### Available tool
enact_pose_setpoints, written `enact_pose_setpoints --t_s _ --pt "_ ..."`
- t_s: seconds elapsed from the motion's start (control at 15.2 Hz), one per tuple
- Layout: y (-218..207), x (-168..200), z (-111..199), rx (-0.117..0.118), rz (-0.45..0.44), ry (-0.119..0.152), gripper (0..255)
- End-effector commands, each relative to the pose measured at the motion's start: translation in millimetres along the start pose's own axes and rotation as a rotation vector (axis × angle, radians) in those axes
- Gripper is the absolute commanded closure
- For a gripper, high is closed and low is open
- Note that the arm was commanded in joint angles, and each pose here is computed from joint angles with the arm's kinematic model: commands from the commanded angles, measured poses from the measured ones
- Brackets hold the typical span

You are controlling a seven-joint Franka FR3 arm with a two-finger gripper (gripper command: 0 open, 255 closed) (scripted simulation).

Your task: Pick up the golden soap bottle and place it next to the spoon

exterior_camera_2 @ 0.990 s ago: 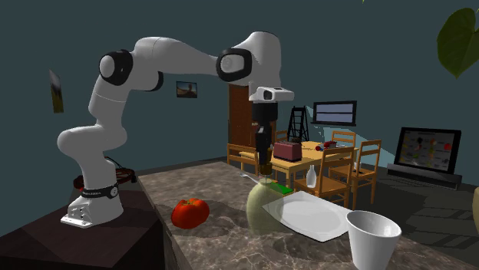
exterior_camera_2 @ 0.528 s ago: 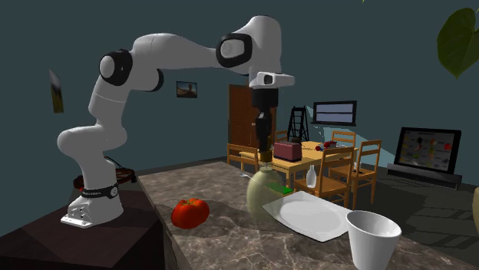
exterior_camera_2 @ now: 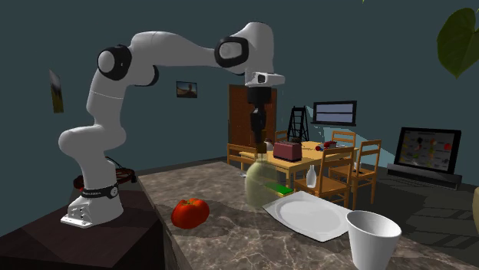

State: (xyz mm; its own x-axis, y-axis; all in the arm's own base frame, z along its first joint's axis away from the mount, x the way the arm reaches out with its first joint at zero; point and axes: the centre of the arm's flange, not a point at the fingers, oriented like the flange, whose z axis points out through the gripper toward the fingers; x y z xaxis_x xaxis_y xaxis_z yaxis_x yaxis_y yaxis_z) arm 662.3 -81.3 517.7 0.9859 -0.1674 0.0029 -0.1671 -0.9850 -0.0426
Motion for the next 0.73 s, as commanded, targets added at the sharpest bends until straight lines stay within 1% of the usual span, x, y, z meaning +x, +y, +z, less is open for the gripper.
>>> enact_pose_setpoints --t_s 0.0,0.66 --pt "-23 -15 1 0.000 0.001 0.001 255" --pt "-141 -75 6 0.000 0.001 0.001 255"
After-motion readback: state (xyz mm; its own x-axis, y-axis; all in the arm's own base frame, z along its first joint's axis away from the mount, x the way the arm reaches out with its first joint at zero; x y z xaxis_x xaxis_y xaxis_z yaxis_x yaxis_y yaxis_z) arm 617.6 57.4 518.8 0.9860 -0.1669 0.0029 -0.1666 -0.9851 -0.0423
